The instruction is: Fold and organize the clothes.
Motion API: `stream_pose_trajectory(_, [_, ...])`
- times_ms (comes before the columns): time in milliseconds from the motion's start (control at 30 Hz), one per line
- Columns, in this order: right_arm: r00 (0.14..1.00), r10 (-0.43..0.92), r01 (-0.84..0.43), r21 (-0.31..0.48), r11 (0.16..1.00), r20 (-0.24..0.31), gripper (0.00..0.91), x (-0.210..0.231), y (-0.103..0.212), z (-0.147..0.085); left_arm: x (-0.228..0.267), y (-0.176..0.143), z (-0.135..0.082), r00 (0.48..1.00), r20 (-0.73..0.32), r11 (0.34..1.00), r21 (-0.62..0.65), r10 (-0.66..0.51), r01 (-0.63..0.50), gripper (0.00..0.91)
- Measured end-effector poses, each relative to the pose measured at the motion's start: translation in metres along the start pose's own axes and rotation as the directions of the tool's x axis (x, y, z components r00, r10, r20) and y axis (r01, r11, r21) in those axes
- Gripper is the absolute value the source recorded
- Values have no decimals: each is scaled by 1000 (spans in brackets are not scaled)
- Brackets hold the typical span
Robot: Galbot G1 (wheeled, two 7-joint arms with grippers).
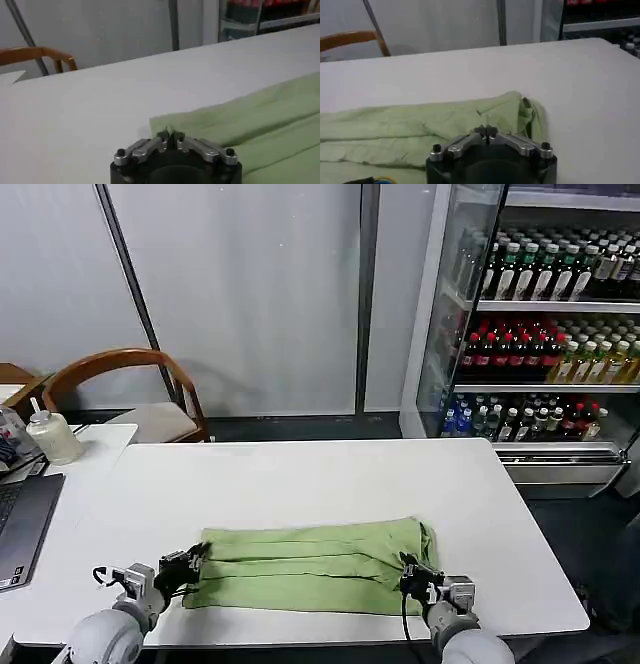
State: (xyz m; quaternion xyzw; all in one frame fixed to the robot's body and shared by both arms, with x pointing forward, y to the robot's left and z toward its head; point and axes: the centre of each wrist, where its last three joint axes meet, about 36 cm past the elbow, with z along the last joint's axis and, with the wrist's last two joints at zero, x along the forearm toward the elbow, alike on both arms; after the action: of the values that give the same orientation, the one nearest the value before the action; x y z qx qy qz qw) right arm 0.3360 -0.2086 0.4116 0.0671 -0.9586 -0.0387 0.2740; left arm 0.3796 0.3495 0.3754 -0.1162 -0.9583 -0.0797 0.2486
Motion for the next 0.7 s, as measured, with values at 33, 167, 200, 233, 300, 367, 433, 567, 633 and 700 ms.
stream_pose_trajectory(33, [1000, 2, -2, 1, 1000, 0, 907, 2, 0, 0, 0, 0, -1, 1000, 3, 1000, -1, -4, 4, 907])
stream_pose_trajectory(167, [1000, 10, -10, 5, 1000, 5, 907, 7, 0, -1, 4, 0, -7, 999, 16, 1000, -5, -31, 31, 907])
stream_pose_trajectory(200, [1000, 12, -12, 7, 1000, 7, 907, 9, 0, -1, 5, 0, -8, 999, 18, 999, -5, -38, 38, 907])
stream_pose_trajectory(233, [1000, 14, -14, 9, 1000, 9, 907, 10, -1, -1, 6, -1, -9, 999, 21, 999, -5, -43, 43, 907])
stream_pose_trajectory(300, [1000, 18, -18, 14, 1000, 16, 907, 13, -1, -1, 9, -5, -12, 998, 23, 999, -2, -51, 51, 907])
stream_pose_trajectory(367, [999, 23, -23, 13, 1000, 23, 907, 16, -1, -2, 11, -10, -13, 998, 24, 998, 5, -60, 60, 907])
stream_pose_trajectory(433, [999, 26, -27, 12, 1000, 30, 907, 20, -1, -4, 13, -17, -14, 997, 28, 997, 18, -71, 70, 907])
stream_pose_trajectory(567, [998, 32, -33, 19, 999, 51, 907, 27, -1, -8, 15, -30, -16, 994, 30, 994, 50, -102, 101, 907])
stream_pose_trajectory(633, [997, 35, -37, 29, 999, 64, 907, 30, -1, -10, 16, -36, -18, 992, 28, 990, 69, -122, 120, 907])
stream_pose_trajectory(700, [996, 40, -43, 38, 998, 76, 907, 33, -2, -13, 16, -40, -18, 989, 23, 986, 83, -144, 141, 907])
